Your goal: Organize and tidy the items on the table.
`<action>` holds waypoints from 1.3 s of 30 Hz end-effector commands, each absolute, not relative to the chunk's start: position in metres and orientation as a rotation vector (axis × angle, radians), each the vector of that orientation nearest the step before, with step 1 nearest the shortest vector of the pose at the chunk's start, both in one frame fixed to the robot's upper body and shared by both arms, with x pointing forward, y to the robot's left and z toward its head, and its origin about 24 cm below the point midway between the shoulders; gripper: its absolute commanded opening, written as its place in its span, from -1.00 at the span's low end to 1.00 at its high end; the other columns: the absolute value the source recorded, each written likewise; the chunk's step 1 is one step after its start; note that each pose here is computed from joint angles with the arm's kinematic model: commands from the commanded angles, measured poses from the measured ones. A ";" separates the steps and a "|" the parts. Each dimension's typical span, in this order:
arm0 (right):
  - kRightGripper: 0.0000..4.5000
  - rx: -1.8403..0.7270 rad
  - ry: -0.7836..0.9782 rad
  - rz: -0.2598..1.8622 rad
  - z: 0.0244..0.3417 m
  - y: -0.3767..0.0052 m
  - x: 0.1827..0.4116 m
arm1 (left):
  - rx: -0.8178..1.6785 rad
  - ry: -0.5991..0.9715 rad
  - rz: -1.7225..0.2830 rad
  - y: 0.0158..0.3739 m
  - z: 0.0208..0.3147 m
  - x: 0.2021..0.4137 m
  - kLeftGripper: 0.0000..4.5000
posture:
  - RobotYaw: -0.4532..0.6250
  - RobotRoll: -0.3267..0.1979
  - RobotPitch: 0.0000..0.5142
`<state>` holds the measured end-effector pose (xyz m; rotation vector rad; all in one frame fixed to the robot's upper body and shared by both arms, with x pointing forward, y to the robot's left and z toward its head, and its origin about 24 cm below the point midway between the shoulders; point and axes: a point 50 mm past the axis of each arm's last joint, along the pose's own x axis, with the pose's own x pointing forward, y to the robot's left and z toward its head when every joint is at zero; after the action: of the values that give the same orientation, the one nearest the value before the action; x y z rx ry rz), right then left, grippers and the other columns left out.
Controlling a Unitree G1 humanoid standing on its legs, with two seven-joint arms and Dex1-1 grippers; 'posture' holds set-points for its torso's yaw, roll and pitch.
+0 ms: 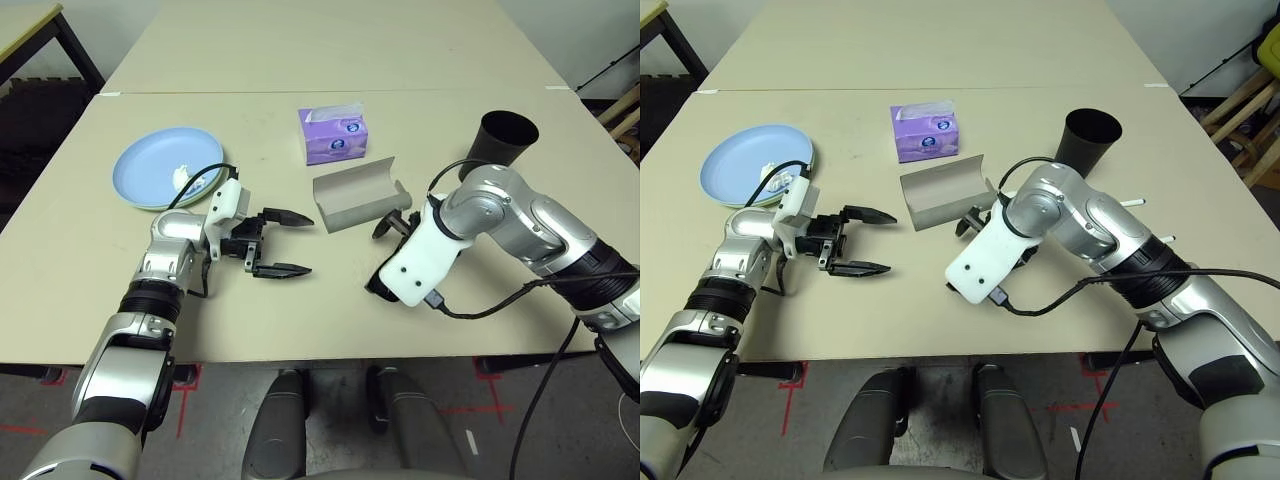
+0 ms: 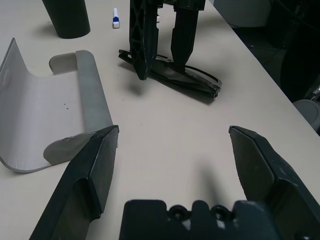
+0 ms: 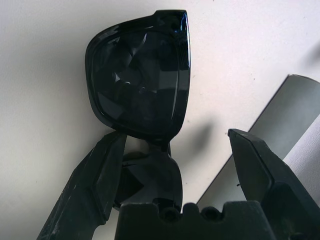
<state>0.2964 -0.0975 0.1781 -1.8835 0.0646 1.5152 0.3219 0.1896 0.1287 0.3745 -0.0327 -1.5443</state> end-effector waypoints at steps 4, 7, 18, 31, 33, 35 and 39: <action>1.00 -1.893 0.055 1.539 0.176 -0.097 0.295 | 0.381 -0.015 -1.558 0.191 0.127 0.319 1.00 | 0.07 0.25 -0.26; 1.00 -1.897 0.053 1.543 0.173 -0.097 0.295 | 0.380 -0.015 -1.558 0.191 0.127 0.320 1.00 | 0.07 0.25 -0.26; 0.56 -1.902 0.050 1.552 0.166 -0.101 0.297 | 0.380 -0.013 -1.558 0.191 0.126 0.319 1.00 | 0.08 0.25 -0.26; -0.50 -1.894 0.035 1.543 0.172 -0.101 0.300 | 0.381 -0.011 -1.559 0.191 0.127 0.320 1.00 | 0.06 0.25 -0.28; -0.50 -1.895 0.027 1.539 0.176 -0.101 0.300 | 0.381 -0.012 -1.561 0.190 0.127 0.320 1.00 | 0.04 0.25 -0.29; -0.50 -1.892 0.022 1.536 0.186 -0.101 0.300 | 0.382 -0.013 -1.562 0.189 0.127 0.321 1.00 | 0.04 0.25 -0.29; -0.50 -1.884 0.021 1.533 0.202 -0.101 0.300 | 0.383 -0.015 -1.563 0.188 0.127 0.322 1.00 | 0.03 0.25 -0.29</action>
<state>0.3013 -0.0999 0.1912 -1.8880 0.0368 1.5406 0.3220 0.1897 0.1283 0.3728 -0.0271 -1.5449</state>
